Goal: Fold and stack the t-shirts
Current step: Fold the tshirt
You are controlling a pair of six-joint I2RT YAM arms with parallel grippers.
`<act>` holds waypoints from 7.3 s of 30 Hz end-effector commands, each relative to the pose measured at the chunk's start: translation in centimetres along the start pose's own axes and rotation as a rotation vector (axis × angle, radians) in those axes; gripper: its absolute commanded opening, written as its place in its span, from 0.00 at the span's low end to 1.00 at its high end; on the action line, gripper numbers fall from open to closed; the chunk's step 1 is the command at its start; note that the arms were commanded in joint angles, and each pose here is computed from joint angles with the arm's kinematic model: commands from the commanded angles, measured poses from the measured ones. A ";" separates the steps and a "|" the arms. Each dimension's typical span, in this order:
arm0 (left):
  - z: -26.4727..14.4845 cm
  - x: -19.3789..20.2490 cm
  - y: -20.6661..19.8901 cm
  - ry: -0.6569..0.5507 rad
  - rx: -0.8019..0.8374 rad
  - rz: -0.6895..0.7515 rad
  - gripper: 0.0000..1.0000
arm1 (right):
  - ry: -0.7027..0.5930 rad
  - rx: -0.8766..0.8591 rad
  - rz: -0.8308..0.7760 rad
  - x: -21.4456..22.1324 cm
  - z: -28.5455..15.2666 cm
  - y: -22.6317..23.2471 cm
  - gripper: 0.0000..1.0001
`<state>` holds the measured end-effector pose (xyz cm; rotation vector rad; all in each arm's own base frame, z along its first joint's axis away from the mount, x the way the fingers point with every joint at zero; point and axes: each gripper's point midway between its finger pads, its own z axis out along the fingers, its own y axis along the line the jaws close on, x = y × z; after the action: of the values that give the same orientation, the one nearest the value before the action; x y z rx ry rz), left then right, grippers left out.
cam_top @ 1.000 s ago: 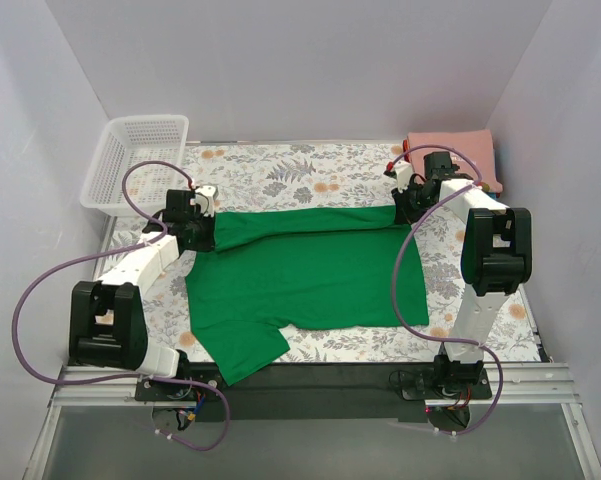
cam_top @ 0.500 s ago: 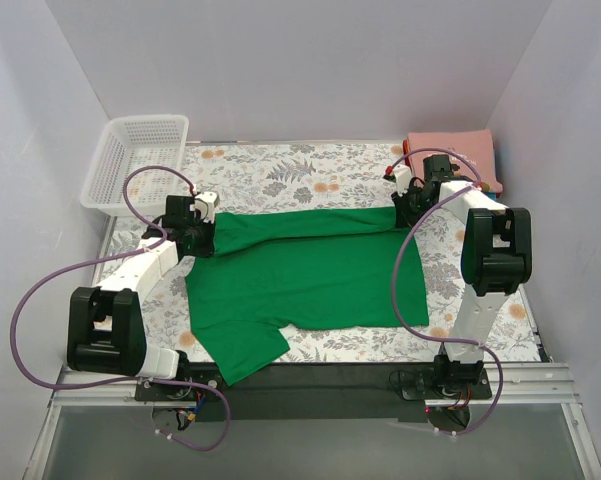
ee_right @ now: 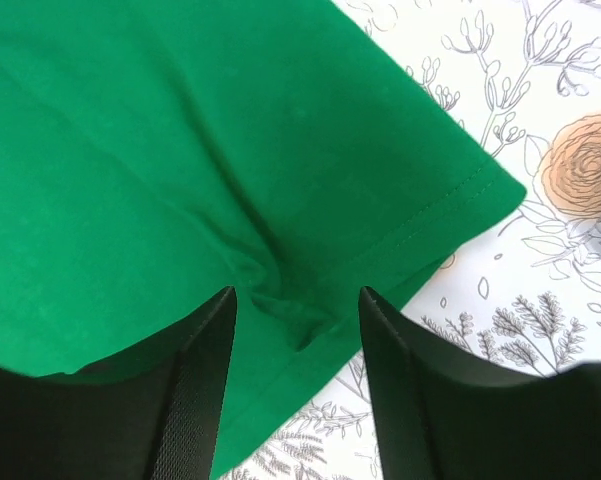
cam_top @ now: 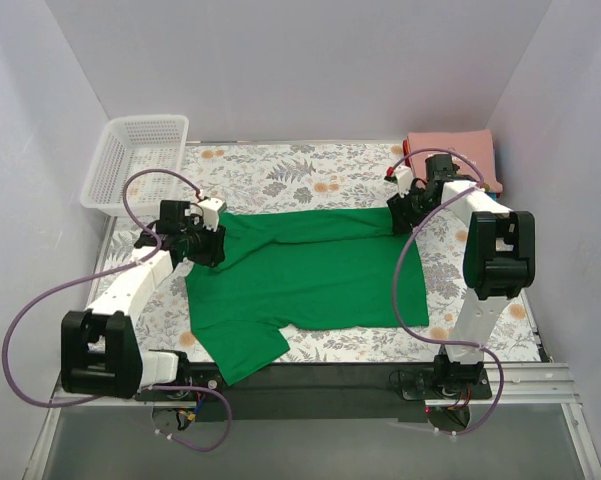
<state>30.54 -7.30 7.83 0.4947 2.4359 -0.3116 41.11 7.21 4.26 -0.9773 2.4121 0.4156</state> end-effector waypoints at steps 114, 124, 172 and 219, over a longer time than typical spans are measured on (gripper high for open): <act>11.2 -7.5 -9.8 0.088 0.176 0.063 0.00 | 0.262 0.040 -0.229 0.6 -0.5 -0.9 0.10; 8.9 -5.9 -10.3 0.127 0.214 0.113 0.00 | 0.274 0.082 -0.299 0.6 -2.3 -1.2 0.01; 9.7 -10.3 6.9 0.060 0.078 -0.198 0.45 | -0.002 0.184 -0.071 -12.9 3.6 -7.3 0.65; -6.3 5.4 0.9 0.089 0.284 0.360 0.56 | 0.449 0.026 -0.418 16.4 -4.5 16.0 0.34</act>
<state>24.42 -3.07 9.57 1.0019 2.3829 -0.5437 17.45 7.97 1.41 -1.6686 2.4940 0.1060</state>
